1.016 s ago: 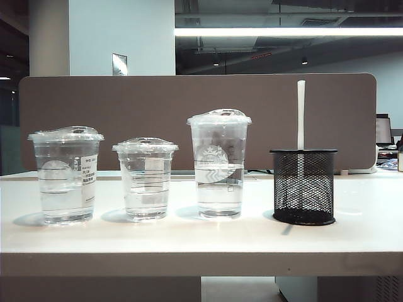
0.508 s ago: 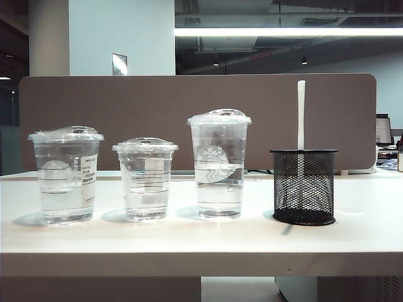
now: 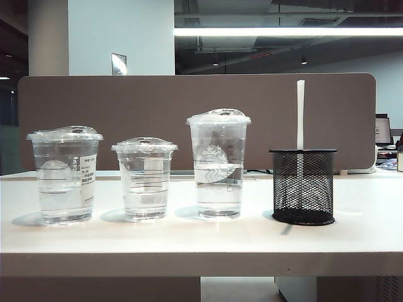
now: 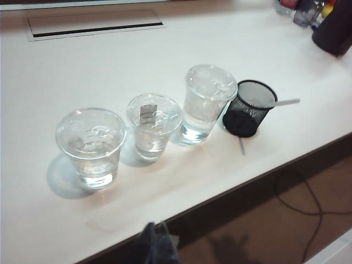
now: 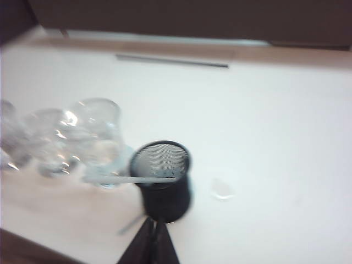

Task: Pick up the straw and insert it into the medium coffee cup.

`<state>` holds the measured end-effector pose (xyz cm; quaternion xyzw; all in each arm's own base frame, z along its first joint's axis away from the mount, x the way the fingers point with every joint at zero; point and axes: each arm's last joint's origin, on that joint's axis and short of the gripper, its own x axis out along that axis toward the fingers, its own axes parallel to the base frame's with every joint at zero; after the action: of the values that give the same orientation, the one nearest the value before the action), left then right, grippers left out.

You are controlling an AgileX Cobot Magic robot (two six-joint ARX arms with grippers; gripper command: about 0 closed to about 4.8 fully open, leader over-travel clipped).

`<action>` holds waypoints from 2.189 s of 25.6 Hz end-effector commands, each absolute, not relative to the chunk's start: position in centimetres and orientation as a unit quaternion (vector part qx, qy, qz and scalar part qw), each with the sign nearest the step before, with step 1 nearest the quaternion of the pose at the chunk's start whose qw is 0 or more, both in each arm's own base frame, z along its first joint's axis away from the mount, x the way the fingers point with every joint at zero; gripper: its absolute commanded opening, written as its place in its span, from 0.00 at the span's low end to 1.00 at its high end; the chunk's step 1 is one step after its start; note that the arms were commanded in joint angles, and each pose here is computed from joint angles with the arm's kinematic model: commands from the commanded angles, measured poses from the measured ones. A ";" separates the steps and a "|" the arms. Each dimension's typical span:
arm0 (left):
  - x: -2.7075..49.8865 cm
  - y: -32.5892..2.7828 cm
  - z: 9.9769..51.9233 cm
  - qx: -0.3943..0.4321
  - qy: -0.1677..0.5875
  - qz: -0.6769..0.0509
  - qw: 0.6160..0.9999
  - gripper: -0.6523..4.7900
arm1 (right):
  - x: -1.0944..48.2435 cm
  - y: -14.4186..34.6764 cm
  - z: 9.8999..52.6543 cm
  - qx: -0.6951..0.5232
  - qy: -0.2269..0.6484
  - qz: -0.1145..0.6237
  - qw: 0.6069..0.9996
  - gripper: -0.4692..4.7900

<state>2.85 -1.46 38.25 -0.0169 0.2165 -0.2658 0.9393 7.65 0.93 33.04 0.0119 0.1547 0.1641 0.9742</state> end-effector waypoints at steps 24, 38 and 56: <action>1.4 -1.7 37.5 -0.022 0.248 -0.319 0.914 0.11 | 22.5 0.3 19.5 0.036 0.127 0.168 0.977 0.29; 1.9 -1.7 36.7 -0.024 0.262 -0.311 0.913 0.11 | 19.1 3.8 15.9 0.034 0.082 0.257 0.962 0.50; 1.9 -1.7 36.7 -0.024 0.263 -0.310 0.913 0.11 | 20.8 8.5 16.9 -0.081 0.045 0.315 0.944 0.50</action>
<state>1.92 -1.67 36.65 -0.0266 0.2671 -0.3083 0.9126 20.49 8.25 16.60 -0.0797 0.0537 0.3100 0.9459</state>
